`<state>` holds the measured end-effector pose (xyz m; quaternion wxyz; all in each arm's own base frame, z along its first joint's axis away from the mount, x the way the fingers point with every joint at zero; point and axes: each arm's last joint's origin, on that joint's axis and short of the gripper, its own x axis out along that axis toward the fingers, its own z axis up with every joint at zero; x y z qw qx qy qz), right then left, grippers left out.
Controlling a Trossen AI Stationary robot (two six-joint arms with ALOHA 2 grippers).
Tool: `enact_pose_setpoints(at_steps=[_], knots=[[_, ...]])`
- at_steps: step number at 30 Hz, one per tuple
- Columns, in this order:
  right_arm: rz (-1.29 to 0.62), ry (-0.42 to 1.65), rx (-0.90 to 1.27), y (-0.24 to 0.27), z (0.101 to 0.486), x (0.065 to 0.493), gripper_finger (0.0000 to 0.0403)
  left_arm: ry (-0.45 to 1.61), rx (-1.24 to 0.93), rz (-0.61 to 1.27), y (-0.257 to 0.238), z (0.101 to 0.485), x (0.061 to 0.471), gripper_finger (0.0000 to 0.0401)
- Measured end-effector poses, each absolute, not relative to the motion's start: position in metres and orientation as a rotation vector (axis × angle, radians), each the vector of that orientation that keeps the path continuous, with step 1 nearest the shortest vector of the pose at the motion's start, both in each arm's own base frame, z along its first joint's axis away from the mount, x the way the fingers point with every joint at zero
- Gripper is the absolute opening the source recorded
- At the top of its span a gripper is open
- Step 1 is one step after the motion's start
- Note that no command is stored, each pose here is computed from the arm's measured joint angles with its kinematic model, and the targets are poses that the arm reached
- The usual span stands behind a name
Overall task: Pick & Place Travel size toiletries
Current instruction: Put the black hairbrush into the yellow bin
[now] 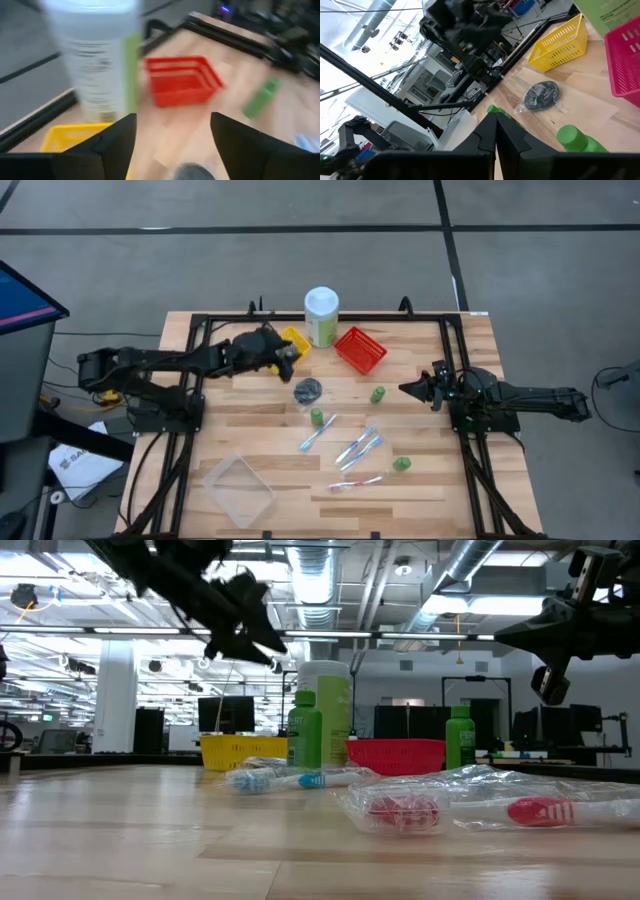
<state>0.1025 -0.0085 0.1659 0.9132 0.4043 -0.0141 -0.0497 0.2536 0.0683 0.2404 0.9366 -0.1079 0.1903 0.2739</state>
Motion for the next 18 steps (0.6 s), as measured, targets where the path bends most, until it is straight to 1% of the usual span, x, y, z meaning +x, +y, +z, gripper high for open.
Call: enact_pose_setpoints(at_steps=[4, 8, 11, 14, 18], knots=[[-0.102, -0.029, 0.831, -0.008, 0.166, 0.103, 0.0, 0.467, -0.18, 0.457, 0.041, 0.232, 0.254, 0.0266], [-0.102, -0.029, 0.831, -0.008, 0.166, 0.103, 0.0, 0.528, -0.275, 0.425, 0.02, 0.21, 0.252, 0.0266], [-0.101, -0.029, 0.831, -0.008, 0.166, 0.102, 0.0, 0.571, -0.351, 0.495, 0.011, 0.187, 0.246, 0.0266], [-0.102, -0.028, 0.831, -0.008, 0.166, 0.103, 0.0, 0.573, -0.424, 0.584, 0.008, 0.172, 0.239, 0.0267], [-0.102, -0.029, 0.831, -0.008, 0.166, 0.103, 0.0, 0.589, -0.444, 0.631, 0.008, 0.159, 0.231, 0.0267]])
